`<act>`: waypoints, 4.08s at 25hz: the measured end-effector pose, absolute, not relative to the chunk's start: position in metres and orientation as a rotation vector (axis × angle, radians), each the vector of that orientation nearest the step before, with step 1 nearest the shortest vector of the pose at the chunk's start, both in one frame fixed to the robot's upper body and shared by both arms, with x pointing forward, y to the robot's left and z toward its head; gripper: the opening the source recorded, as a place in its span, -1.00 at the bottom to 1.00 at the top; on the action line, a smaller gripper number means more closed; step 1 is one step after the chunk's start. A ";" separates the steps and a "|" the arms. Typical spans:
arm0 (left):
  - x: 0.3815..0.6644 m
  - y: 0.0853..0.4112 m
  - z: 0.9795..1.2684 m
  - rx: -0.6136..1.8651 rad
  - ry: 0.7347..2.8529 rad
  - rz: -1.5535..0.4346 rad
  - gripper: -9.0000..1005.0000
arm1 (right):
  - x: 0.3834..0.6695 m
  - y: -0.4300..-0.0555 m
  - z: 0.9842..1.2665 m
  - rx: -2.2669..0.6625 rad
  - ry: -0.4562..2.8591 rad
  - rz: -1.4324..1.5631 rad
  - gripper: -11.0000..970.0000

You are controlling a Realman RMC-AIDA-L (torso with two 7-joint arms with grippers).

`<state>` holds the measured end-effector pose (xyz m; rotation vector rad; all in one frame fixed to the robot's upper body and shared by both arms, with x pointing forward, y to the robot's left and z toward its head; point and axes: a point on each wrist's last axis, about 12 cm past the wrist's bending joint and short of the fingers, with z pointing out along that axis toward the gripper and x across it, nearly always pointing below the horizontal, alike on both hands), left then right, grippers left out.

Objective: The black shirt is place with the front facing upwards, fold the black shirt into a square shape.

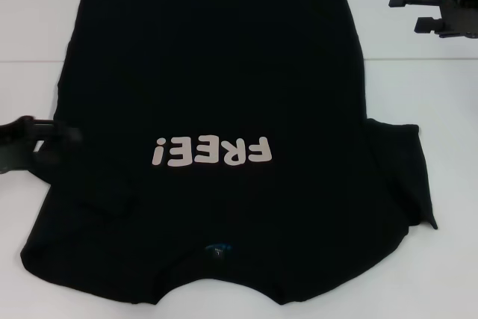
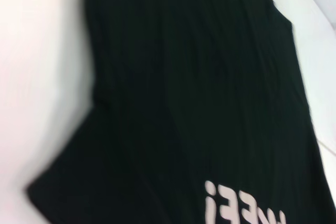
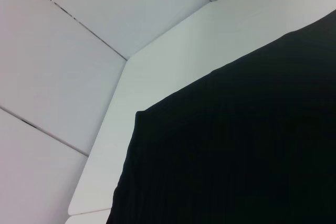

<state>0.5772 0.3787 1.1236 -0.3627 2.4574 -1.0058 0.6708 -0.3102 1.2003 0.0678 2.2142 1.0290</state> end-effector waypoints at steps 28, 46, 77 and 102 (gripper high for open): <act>0.583 0.400 1.085 -0.555 2.317 -0.708 0.75 | 0.669 -0.311 1.195 0.086 2.222 1.035 0.89; 0.595 0.388 1.080 -0.417 2.334 -0.605 0.75 | 0.669 -0.311 1.195 0.087 2.221 1.034 0.86; 0.606 0.334 1.103 -0.153 2.334 -0.938 0.74 | 0.668 -0.311 1.193 0.090 2.225 1.037 0.80; 0.536 0.354 1.105 0.348 1.944 -1.073 0.74 | 0.628 -0.348 1.194 -0.110 2.495 0.936 0.75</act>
